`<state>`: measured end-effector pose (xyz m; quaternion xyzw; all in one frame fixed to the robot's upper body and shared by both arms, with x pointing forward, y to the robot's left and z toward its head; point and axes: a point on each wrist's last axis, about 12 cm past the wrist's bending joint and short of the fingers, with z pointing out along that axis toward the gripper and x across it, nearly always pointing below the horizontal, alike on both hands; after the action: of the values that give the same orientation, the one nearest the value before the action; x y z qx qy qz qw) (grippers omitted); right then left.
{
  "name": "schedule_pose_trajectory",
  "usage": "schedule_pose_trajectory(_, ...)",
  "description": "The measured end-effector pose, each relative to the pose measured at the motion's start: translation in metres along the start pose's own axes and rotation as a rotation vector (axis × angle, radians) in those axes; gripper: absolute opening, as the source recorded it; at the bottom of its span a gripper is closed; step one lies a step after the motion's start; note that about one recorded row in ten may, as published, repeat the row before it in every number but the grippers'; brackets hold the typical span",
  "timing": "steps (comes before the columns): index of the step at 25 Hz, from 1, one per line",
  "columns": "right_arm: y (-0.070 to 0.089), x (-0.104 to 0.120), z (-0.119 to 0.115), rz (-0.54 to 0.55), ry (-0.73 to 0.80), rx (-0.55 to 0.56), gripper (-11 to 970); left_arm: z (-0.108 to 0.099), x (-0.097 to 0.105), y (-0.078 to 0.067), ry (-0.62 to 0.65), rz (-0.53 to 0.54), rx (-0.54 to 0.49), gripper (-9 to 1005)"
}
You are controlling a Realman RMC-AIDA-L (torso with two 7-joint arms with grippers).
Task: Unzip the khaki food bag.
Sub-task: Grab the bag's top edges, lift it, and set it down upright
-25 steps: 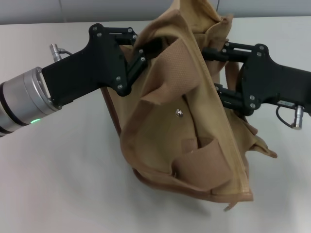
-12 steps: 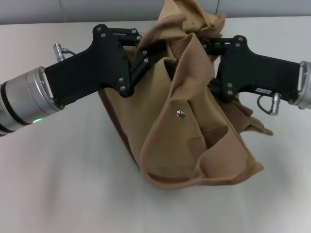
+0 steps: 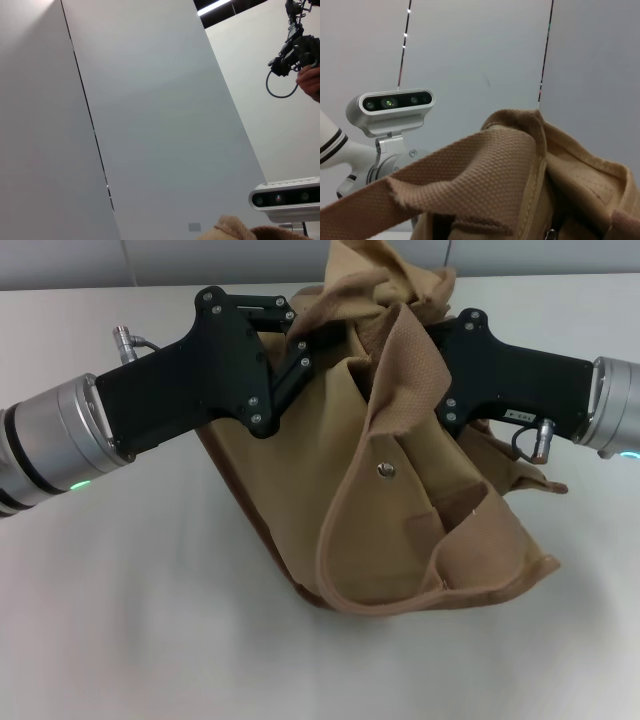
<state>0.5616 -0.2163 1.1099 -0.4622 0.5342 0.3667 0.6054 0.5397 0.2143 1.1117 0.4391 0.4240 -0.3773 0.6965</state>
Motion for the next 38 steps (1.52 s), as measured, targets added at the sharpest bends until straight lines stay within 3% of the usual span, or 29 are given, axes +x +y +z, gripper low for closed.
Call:
schedule_pose_trajectory(9,0.004,0.001,-0.017,0.018,0.025,-0.002,2,0.000,0.001,0.005,0.000,-0.001,-0.057,56)
schedule_pose_trajectory(20,0.041,0.009,-0.081,0.086,0.076,-0.027,2,0.000,0.004,0.012,0.017,-0.004,-0.131,56)
schedule_pose_trajectory(27,0.076,0.022,-0.129,0.196,0.116,0.020,2,0.000,0.004,0.013,0.017,-0.004,-0.136,56)
schedule_pose_trajectory(35,0.083,0.024,-0.139,0.231,0.110,0.052,1,0.000,0.004,0.013,0.018,-0.004,-0.137,56)
schedule_pose_trajectory(38,0.080,0.022,-0.145,0.289,0.083,0.113,8,0.000,0.004,0.013,0.016,-0.003,-0.135,56)
